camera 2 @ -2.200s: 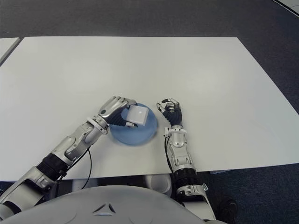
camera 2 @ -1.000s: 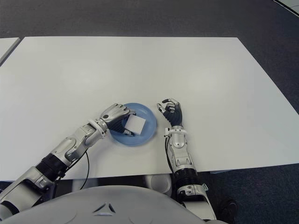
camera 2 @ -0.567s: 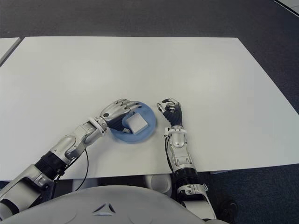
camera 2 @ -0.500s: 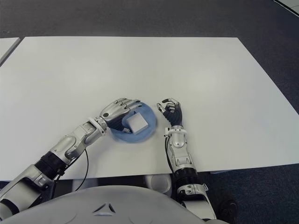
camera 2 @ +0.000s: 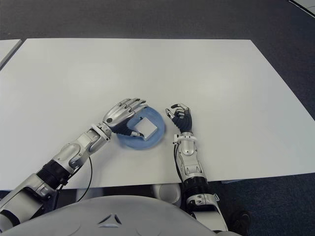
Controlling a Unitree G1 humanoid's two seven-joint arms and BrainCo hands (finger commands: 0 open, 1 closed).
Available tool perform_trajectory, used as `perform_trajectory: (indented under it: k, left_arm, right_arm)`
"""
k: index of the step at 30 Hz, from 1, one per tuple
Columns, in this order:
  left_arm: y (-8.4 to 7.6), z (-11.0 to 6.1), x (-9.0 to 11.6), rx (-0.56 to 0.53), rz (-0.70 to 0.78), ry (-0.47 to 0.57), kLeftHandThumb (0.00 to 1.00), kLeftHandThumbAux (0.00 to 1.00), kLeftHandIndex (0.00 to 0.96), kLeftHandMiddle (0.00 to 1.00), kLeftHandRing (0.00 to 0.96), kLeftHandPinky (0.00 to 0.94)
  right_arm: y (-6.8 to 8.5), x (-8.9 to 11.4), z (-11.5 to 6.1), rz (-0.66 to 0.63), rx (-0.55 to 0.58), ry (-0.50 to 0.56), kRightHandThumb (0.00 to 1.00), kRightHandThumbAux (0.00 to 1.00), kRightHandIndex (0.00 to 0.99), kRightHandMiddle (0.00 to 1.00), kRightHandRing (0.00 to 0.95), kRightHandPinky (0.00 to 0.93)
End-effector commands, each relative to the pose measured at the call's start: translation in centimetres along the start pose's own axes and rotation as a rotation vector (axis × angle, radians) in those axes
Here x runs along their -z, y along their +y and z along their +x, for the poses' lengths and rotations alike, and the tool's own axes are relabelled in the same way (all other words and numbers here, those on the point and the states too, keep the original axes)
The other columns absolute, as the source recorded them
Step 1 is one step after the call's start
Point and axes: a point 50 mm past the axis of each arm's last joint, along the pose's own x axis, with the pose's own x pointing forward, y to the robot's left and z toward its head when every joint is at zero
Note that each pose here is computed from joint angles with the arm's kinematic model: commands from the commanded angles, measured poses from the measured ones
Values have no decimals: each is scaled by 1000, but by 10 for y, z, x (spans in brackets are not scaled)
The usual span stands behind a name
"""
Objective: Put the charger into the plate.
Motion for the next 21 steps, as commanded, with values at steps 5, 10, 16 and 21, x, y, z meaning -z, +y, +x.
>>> perform_trajectory:
  k: [5, 10, 16, 21]
  left_arm:
    - [-7, -6, 2, -52, -19, 22, 118, 369, 0, 0, 0, 0]
    - [-7, -7, 3, -104, -84, 45, 19, 360, 0, 0, 0, 0]
    - [-8, -11, 4, -215, -294, 123, 1, 380, 0, 0, 0, 0]
    - [-8, -16, 8, -355, -576, 197, 0, 418, 0, 0, 0, 0]
  right_arm:
    - [0, 10, -4, -21, -11, 52, 706, 727, 437, 820, 842, 861]
    - [0, 10, -4, -17, -13, 54, 706, 728, 437, 815, 838, 859]
    - [0, 11, -4, -17, -14, 50, 706, 728, 437, 809, 833, 856]
    - [-1, 11, -4, -16, -12, 47, 707, 728, 437, 811, 834, 858]
